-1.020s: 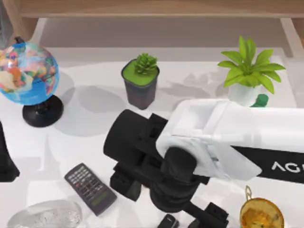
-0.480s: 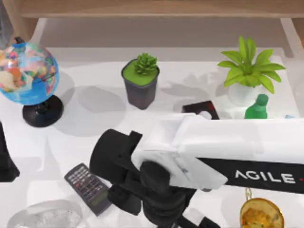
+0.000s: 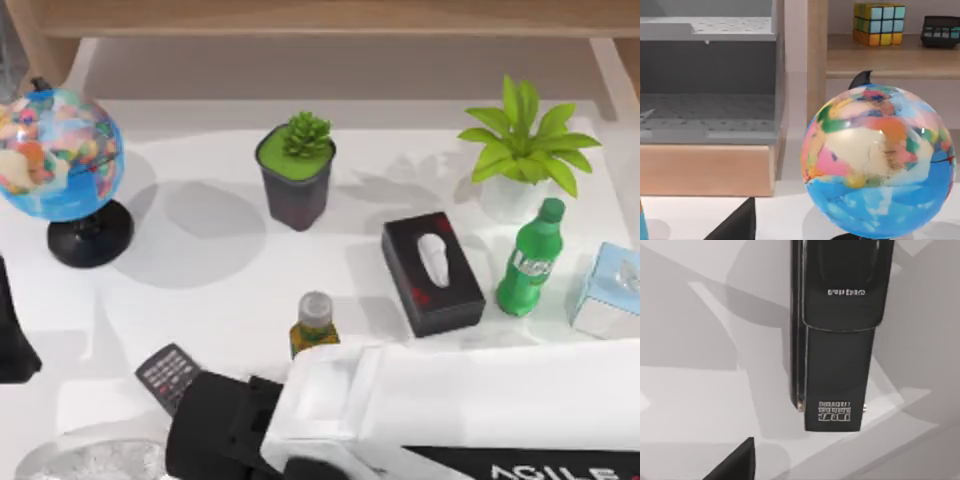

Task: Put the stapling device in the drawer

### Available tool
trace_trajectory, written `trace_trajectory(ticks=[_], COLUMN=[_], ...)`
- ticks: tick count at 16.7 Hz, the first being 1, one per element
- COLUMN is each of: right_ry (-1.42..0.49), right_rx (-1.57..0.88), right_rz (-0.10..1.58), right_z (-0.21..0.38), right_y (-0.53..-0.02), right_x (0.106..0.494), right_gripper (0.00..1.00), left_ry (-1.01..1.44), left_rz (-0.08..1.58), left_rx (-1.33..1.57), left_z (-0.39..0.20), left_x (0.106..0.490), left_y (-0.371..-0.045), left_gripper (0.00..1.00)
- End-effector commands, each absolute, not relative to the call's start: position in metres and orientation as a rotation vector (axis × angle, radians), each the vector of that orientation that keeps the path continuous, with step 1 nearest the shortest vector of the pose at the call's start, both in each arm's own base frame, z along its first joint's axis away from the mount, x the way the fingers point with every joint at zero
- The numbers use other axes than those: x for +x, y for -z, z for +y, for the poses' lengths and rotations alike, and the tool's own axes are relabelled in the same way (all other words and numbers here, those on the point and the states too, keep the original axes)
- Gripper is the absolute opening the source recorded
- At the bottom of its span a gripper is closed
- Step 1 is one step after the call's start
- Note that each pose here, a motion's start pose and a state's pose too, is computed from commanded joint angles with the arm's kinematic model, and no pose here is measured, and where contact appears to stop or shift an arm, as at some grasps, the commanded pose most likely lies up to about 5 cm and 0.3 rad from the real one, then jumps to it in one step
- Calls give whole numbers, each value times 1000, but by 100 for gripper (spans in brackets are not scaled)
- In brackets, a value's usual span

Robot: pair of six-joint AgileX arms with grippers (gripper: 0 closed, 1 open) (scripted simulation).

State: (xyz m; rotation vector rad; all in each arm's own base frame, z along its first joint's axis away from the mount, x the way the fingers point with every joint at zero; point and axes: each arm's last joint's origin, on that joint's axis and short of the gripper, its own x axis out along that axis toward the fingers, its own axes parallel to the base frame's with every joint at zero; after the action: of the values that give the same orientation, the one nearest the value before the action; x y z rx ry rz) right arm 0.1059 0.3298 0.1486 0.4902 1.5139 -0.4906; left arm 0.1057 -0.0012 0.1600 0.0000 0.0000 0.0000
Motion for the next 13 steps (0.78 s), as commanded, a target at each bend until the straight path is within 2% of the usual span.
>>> trace_trajectory(ticks=[2,9,13], right_ry=[492,486,486], right_rx=[485,490,490], right_rz=[1515,1515,1515], right_z=[330,323,323], right_y=[-139,-118,-117], right_x=[107,153,153], right_gripper=[100,100,100], left_ry=[0,0,0], left_rz=[0,0,0], left_rx=[0,0,0], left_z=[-1,-1,-1], left_x=[106,106,106], left_y=[-160,-160,-160], left_gripper=[100,100,100])
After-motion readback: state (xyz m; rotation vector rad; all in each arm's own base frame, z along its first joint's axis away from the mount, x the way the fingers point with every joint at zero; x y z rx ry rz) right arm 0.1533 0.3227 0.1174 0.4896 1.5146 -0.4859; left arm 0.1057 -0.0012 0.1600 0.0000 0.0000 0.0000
